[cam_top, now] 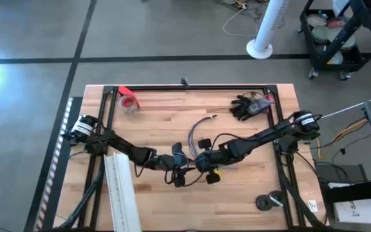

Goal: Ziptie cables
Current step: Put a zip tie on the cables

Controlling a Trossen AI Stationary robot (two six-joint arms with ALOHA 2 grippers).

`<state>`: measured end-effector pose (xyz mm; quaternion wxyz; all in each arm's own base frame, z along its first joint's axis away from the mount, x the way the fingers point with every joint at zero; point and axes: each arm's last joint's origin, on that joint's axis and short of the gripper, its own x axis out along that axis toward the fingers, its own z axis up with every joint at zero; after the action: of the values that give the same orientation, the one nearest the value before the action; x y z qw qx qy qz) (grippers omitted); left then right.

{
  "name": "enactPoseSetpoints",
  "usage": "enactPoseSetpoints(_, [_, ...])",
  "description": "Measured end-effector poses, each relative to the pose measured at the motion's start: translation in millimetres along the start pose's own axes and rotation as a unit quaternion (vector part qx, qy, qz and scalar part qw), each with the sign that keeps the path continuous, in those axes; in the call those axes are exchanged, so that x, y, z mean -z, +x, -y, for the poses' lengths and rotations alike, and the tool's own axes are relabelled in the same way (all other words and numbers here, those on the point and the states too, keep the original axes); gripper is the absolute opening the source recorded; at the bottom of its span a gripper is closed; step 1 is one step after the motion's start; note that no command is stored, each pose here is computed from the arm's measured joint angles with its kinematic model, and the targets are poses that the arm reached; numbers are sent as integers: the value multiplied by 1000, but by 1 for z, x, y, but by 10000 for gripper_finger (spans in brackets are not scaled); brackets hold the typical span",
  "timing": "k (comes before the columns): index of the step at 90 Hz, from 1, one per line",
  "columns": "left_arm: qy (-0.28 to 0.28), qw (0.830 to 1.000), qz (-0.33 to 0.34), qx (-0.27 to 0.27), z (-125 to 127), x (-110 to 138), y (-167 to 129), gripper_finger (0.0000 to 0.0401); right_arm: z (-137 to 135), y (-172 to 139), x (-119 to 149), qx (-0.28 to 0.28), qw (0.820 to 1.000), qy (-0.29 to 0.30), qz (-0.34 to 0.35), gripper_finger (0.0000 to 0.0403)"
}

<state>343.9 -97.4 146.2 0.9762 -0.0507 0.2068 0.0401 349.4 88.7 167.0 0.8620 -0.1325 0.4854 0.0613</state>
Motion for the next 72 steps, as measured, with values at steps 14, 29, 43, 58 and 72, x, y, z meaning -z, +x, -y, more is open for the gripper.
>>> enactPoseSetpoints(14, [5, 1000, 8, 0, 1, -4, 2, 102, 0, 0, 0, 0, 1000, 2, 0, 0])
enactPoseSetpoints(29, [7, 1000, 15, -6, 1, -6, 3, 86, 0, 0, 0, 0, 1000, 2, 0, 0])
enactPoseSetpoints(43, [2, 1000, 15, -9, 1, -6, 2, 73, 0, 0, 0, 0, 1000, 2, 0, 0])
enactPoseSetpoints(58, [-2, 1000, 12, -11, 1, -5, 3, 45, 0, 0, 0, 0, 1000, 2, 0, 0])
enactPoseSetpoints(72, [9, 1000, 7, -11, 1, -4, 2, 22, 0, 0, 0, 0, 1000, 2, -1, 0])
